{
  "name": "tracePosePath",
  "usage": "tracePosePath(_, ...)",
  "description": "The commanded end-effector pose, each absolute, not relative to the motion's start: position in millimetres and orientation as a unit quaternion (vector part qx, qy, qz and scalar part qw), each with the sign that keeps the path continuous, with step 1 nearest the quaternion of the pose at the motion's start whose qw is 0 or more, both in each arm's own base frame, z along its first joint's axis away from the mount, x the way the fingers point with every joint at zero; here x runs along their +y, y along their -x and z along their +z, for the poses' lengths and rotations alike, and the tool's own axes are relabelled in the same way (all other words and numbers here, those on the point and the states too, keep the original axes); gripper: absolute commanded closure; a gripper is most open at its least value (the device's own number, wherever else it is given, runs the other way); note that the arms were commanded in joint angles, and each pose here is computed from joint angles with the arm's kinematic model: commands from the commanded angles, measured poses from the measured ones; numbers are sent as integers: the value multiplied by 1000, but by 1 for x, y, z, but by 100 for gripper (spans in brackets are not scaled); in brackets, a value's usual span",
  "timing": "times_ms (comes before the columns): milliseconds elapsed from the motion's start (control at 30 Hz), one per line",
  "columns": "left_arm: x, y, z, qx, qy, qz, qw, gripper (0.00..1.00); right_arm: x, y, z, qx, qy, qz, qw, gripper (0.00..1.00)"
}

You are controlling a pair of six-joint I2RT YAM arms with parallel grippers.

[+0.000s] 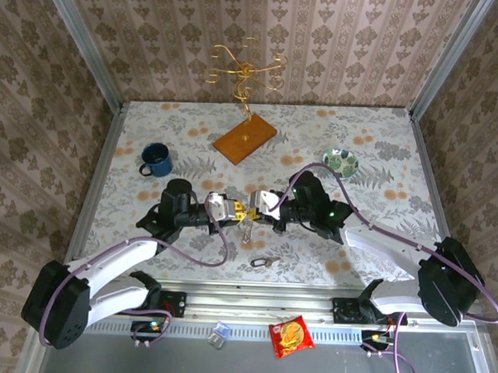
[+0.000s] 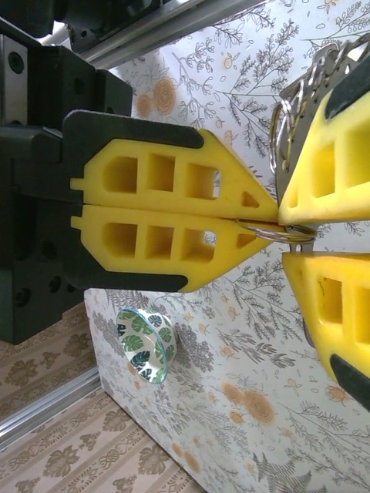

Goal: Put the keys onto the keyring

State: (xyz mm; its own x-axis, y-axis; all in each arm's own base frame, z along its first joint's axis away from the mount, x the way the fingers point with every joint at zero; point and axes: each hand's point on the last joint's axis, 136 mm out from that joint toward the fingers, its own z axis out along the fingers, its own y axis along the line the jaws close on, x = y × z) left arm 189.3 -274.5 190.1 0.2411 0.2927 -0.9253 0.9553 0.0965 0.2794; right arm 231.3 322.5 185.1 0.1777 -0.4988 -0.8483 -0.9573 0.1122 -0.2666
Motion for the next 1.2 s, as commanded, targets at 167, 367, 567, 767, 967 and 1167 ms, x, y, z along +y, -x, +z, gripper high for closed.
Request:
tracePosePath(167,-278,-193,208,513,-622,-285,518,84,337,-222,194,556,670,228,436,100)
tracePosePath(367,-281,-187,206,502,-640,-288,506,90,345,-219,203,542,679,235,436,100)
tracePosePath(567,-281,-185,204,498,-639,-293,508,100,343,-225,207,553,647,237,468,81)
tracePosePath(767,-276,-186,203,500,-626,-279,529,100,302,-253,202,655,511,223,510,62)
tracePosePath(967,-273,-194,205,513,-597,-270,555,100,257,-265,179,814,293,221,450,66)
tracePosePath(1167,-268,-208,207,544,-556,-257,573,100,233,-247,143,908,139,213,334,68)
